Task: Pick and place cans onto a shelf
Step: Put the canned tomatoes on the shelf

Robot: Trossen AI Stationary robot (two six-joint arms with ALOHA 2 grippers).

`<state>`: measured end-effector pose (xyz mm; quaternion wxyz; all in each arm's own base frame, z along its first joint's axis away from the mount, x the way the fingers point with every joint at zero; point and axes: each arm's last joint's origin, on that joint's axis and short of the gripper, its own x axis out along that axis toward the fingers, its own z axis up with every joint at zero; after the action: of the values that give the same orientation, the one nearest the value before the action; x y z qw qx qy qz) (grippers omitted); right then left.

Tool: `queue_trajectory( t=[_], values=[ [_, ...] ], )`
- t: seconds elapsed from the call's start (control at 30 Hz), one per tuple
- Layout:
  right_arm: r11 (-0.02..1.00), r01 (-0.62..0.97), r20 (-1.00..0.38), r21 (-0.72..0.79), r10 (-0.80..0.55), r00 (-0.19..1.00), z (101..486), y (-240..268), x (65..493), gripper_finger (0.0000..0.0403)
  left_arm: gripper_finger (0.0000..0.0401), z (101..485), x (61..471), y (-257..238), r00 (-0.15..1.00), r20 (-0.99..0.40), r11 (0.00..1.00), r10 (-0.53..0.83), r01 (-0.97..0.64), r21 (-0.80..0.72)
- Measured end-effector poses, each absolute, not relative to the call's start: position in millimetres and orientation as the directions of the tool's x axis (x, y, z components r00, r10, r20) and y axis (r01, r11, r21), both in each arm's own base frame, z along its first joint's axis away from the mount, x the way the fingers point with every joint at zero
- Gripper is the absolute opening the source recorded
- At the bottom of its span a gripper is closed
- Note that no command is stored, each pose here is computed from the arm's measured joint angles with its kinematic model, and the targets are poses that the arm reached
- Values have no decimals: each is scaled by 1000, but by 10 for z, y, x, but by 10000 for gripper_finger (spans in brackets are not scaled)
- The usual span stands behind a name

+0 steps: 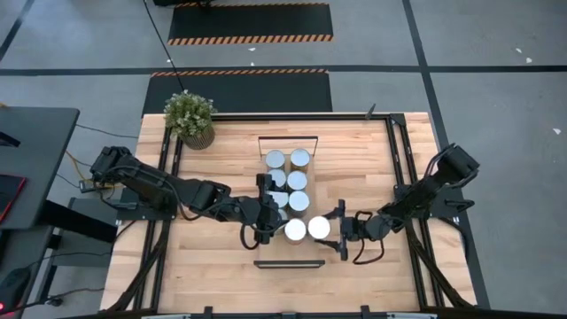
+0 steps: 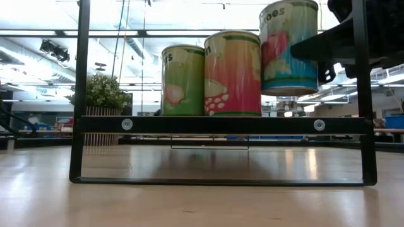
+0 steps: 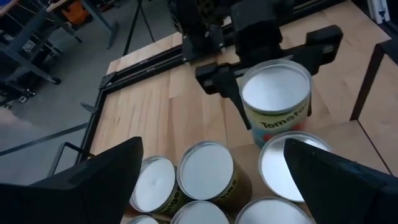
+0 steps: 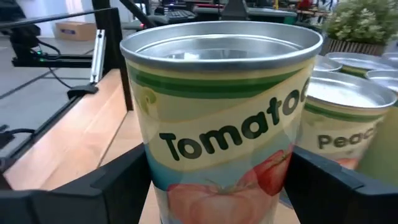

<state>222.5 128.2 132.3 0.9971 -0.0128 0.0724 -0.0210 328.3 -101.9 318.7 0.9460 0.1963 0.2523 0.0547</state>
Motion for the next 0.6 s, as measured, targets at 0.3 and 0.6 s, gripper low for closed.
queue_trajectory(
  t=[0.3, 0.6],
  values=[
    [976, 170, -126, -135, -188, 974, 1331, 1301, 2164, 325, 396, 3185, 3282, -1012, 864, -459, 919, 207, -11, 393],
    [989, 117, -139, -96, -129, 982, 1325, 1248, 2216, 325, 396, 3182, 3287, -991, 862, -461, 916, 213, -12, 400]
  ],
)
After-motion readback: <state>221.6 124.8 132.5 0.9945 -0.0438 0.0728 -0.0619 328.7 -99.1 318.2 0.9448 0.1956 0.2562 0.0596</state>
